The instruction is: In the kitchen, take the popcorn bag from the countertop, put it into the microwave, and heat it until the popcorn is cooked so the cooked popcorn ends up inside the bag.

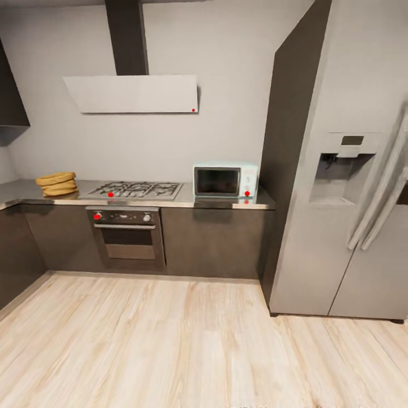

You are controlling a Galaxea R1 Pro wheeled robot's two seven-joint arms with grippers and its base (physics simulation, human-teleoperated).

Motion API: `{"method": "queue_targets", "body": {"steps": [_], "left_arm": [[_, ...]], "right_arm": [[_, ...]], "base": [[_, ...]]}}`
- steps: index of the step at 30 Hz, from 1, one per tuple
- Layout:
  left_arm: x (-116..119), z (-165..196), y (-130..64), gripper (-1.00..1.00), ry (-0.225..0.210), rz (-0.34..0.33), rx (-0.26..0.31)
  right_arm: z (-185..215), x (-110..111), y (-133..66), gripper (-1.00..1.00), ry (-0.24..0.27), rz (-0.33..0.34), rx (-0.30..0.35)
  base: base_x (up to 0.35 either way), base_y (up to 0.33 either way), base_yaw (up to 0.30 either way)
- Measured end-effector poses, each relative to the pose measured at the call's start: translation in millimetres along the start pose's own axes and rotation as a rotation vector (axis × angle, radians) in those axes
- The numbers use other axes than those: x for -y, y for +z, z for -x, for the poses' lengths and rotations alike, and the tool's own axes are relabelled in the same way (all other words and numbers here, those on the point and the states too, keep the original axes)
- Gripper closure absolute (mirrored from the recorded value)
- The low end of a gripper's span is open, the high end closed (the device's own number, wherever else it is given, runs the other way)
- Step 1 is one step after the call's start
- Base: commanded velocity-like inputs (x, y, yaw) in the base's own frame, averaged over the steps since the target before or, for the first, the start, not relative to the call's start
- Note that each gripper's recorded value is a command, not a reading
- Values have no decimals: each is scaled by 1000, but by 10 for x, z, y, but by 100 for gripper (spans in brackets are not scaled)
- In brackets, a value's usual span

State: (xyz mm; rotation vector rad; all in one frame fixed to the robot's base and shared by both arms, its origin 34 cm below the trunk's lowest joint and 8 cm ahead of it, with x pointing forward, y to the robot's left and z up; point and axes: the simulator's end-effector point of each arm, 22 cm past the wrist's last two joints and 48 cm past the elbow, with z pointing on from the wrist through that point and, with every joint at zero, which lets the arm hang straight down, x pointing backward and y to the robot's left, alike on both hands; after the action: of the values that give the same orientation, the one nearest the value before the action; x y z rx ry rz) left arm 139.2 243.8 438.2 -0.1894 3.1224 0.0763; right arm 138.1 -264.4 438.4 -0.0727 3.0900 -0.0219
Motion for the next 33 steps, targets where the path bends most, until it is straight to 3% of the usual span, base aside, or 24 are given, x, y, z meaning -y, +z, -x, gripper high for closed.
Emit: {"method": "queue_targets", "body": {"steps": [20, 27, 33], "left_arm": [[27, 1, 0, -100, 1, -12, 1], [26, -6, 0, -100, -1, -12, -1], [23, -32, -2, -100, -4, -11, -11]], "right_arm": [[0, 0, 0, -100, -1, 0, 0], [-2, 3, 0, -100, -9, 1, -1], [-2, 4, -1, -100, -14, 1, 0]], "base": [[0, 0, -239], [15, 0, -22], [279, 0, 0]]}}
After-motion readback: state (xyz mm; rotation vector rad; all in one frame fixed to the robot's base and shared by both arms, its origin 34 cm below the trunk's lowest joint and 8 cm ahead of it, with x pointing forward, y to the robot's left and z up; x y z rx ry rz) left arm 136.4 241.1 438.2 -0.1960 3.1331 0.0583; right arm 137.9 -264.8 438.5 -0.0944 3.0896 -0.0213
